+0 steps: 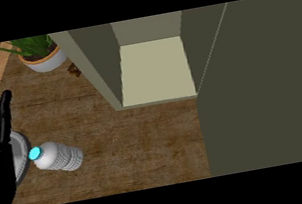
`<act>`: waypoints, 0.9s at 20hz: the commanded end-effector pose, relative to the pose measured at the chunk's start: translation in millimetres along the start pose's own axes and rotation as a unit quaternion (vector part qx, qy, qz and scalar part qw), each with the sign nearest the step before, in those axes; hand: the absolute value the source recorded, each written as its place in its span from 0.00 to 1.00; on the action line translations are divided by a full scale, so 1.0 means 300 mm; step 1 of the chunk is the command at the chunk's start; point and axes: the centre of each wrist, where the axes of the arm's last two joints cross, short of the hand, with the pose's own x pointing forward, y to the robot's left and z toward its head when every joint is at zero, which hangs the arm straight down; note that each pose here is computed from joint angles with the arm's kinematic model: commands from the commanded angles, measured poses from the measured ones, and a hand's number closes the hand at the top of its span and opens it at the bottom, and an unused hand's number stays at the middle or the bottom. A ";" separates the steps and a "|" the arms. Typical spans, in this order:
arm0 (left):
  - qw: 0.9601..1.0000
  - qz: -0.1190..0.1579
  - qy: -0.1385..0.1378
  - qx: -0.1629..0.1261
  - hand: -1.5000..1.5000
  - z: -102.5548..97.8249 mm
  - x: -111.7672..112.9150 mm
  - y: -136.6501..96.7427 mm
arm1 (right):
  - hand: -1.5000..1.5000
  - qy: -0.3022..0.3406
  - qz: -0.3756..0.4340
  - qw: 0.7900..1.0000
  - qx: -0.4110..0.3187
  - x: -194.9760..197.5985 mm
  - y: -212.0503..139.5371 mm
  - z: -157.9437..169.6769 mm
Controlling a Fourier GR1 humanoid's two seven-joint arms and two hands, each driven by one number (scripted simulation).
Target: Pick up the bottled water, place it into the cabinet and close the cabinet
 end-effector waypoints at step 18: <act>0.974 0.032 0.163 0.153 0.00 0.239 0.110 0.132 | 0.00 0.121 -0.079 0.989 0.041 0.244 0.013 0.268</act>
